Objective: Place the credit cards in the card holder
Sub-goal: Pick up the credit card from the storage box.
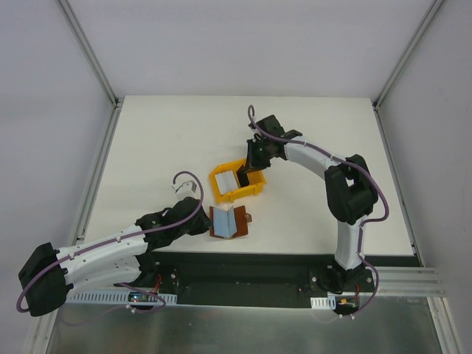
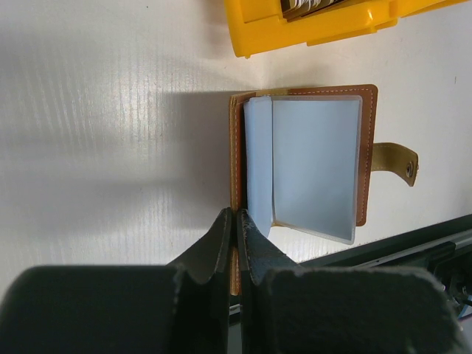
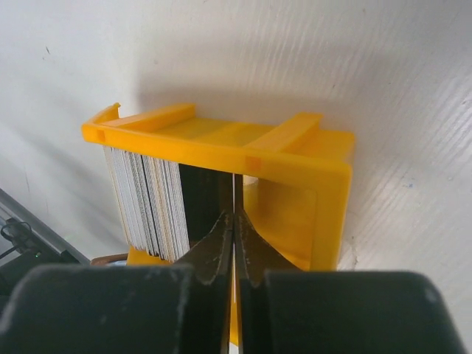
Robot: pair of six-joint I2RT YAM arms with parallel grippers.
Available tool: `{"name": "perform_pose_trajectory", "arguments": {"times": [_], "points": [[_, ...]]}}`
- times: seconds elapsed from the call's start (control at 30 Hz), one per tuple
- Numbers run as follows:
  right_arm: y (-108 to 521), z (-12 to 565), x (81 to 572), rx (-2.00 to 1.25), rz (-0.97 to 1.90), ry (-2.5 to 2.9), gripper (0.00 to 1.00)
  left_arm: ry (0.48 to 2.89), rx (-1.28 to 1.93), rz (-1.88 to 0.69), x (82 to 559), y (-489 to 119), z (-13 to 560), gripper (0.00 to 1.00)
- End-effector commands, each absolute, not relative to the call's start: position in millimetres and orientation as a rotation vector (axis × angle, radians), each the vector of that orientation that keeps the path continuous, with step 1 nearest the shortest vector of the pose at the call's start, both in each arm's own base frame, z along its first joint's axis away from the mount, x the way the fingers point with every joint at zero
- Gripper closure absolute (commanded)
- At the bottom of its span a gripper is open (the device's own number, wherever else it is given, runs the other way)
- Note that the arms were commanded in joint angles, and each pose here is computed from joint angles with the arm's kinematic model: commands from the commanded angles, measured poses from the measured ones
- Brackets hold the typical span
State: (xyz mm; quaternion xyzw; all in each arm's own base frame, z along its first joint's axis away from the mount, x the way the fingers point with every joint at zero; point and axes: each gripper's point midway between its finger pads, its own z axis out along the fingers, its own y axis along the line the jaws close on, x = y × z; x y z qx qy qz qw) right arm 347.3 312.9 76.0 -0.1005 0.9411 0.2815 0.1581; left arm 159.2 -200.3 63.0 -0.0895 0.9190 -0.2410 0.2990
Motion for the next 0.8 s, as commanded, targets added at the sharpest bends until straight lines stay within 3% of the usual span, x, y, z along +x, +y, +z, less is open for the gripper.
{"name": "perform_pose_trajectory", "arguments": {"times": [0.0,0.43,0.77], "points": [[309,111,365,-0.332,0.723,2.597,1.0,2.415,-0.235,-0.646,163,-204,73,1.0],[292,191,355,-0.39,0.714,2.411,1.0,2.434,-0.252,-0.647,159,-202,66,1.0],[297,220,276,-0.294,0.977,2.307,1.0,2.424,-0.287,-0.662,158,-199,65,1.0]]}}
